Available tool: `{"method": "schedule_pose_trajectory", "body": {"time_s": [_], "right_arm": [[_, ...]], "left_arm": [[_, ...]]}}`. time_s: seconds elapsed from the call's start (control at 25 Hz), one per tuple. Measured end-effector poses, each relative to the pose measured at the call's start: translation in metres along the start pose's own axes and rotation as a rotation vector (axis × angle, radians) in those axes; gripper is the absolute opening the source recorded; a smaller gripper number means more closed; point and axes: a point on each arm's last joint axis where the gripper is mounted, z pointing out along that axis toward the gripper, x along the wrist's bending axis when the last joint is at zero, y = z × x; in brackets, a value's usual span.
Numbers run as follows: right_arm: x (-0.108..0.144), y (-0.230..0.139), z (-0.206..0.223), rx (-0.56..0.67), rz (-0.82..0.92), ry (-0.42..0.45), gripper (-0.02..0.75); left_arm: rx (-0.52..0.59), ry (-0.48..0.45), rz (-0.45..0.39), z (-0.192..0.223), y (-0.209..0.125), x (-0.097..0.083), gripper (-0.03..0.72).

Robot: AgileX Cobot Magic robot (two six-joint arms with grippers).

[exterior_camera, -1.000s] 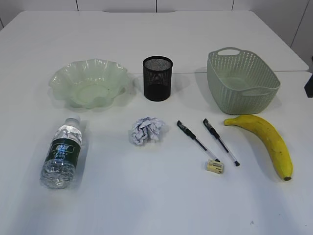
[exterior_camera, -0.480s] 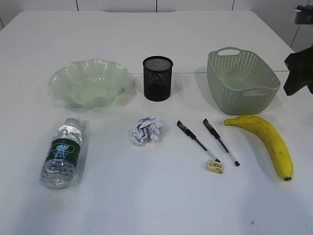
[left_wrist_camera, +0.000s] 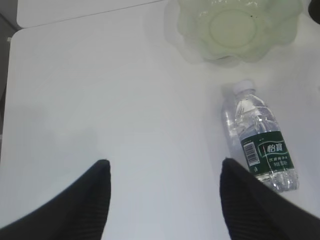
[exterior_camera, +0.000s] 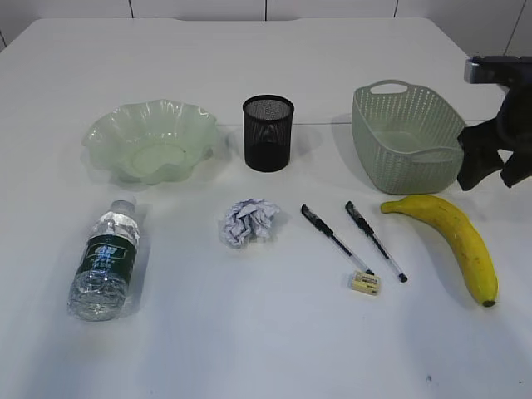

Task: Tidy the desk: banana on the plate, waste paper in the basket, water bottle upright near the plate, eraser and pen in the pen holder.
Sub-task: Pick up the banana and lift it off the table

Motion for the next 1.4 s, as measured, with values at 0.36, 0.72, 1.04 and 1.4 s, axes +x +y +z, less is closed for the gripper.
{"method": "schedule_pose_trajectory", "body": {"time_s": [0.36,0.72,1.04,1.4], "right_arm": [[-0.007,0.021,0.029,0.009,-0.024,0.001,0.512],[-0.009,0.032,0.044,0.013,-0.036,0.020,0.512],[-0.007,0.030,0.059,0.052,-0.028,0.061,0.512],[0.005,0.030,0.077,0.092,-0.085,0.087,0.513]], "left_arm": [[-0.002,0.000,0.000,0.000,0.000,0.000,0.483],[0.005,-0.017,-0.016,0.000,0.000,-0.002,0.478],[0.001,-0.022,-0.020,-0.001,0.001,-0.002,0.478],[0.000,-0.032,-0.027,-0.001,0.001,-0.003,0.474]]}}
